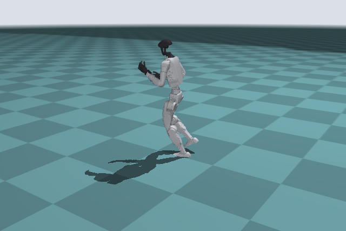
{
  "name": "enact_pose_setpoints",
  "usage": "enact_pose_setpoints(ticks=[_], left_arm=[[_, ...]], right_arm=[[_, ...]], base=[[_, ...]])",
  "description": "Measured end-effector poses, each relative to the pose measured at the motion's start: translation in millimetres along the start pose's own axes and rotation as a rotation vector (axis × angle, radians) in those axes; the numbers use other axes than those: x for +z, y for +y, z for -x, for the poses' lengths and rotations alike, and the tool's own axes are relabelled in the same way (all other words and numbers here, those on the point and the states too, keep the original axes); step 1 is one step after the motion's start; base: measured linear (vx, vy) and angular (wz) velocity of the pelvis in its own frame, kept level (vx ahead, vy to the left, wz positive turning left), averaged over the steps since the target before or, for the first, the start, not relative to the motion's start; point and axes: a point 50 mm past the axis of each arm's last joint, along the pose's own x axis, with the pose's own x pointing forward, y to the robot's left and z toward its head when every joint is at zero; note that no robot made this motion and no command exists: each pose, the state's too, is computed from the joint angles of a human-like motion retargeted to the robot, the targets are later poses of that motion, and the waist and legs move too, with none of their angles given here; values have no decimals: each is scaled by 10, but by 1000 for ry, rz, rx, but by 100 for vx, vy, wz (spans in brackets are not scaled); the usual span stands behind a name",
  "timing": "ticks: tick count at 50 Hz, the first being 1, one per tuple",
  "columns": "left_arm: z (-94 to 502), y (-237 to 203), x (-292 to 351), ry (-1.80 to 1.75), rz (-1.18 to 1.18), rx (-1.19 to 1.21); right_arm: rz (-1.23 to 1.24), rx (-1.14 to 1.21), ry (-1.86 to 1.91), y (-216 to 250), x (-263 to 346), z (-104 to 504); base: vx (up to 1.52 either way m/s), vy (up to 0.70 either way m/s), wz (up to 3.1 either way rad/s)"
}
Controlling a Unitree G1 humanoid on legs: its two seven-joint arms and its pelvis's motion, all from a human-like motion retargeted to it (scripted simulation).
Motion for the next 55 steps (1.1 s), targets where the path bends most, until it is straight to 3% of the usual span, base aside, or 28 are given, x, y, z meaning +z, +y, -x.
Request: enact_pose_setpoints(ticks=[3, 10, 15, 17, 22, 23, 25, 30, 33, 37, 40, 43, 45, 48, 50, 53, 55], left_arm=[[-123, -283, 203, -110, 223, -57], [-48, -398, 234, -79, 318, -146], [151, -68, -157, 146, 50, -63], [410, 78, -275, 233, 70, 79], [1044, 227, -198, 418, 381, 286], [1125, 288, -176, 456, 381, 357], [1183, 343, -41, 466, 436, 252], [1351, 371, -16, 466, 398, 272], [1195, 372, -179, 448, 403, 359], [607, 178, -402, 355, 445, 298], [135, -96, -288, 212, 398, 114], [-145, -358, -6, 24, 412, -16], [-230, -515, 161, -64, 603, -61], [-274, -581, 204, -108, 421, -126], [-265, -623, 194, -114, 400, -118], [-189, -632, 99, -47, 469, -117], [-173, -575, 1, -37, 171, -151]], right_arm=[[-10, -24, 48, -185, 21, 190], [238, -103, 209, -570, -56, 390], [596, -24, 113, -721, 257, 87], [649, -47, -19, -665, 435, -68], [526, 18, -135, -225, 484, -133], [461, 16, -156, -135, 492, -126], [338, 105, -188, 60, 515, -112], [169, 298, -309, 453, 673, -115], [200, 326, -273, 509, 588, -211], [235, 114, -112, 316, 208, -298], [107, -7, -73, 195, 119, -112], [110, 65, -114, 138, 299, 60], [176, 157, -123, 144, 388, 75], [402, 322, -99, 123, 425, 39], [404, 313, -102, 113, 420, 3], [658, 307, -147, 47, 477, -71], [838, 307, -215, 9, 585, -130]], base=[[62, 8, 280], [61, -9, 193], [47, -12, 86], [57, -5, 110], [61, 2, 164], [66, 11, 173], [66, 16, 189], [66, 17, 237], [53, 13, 278], [48, 3, 274], [56, 5, 271], [63, 10, 208], [69, 10, 145], [76, 4, 117], [81, -2, 94], [82, -5, 64], [76, -5, 51]])
